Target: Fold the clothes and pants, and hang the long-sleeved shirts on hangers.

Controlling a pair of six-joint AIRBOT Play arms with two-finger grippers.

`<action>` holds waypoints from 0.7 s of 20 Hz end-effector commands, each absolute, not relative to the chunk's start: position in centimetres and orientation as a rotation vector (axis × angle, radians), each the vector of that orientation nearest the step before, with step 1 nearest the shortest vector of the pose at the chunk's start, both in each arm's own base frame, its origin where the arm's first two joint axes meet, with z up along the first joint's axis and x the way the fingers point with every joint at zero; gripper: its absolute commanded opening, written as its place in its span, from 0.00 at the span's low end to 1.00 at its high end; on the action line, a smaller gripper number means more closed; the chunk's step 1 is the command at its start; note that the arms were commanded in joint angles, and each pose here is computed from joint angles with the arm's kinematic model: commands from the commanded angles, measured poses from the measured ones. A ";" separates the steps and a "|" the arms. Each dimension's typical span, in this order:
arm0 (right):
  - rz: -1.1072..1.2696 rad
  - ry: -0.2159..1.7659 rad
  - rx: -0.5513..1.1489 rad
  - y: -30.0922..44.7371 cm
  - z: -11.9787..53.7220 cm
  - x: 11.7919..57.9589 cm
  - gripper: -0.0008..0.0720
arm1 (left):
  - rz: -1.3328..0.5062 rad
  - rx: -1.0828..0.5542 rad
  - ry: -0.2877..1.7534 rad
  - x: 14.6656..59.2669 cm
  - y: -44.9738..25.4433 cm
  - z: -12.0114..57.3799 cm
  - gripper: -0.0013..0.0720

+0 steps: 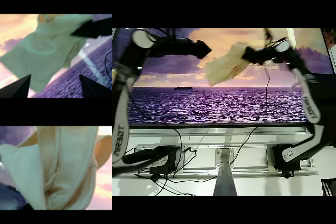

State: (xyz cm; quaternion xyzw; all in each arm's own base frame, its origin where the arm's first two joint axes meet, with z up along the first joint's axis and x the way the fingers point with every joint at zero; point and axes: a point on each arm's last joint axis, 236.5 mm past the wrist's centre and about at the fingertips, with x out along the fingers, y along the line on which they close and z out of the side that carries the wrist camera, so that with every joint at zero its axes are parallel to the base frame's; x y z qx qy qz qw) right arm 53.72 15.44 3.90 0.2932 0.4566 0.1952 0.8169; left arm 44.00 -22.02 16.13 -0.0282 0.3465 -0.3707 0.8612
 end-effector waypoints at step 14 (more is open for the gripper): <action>-1.299 0.657 1.083 -32.6 17.5 15.9 0.03 | -0.723 0.136 0.602 36.7 -16.8 24.9 0.96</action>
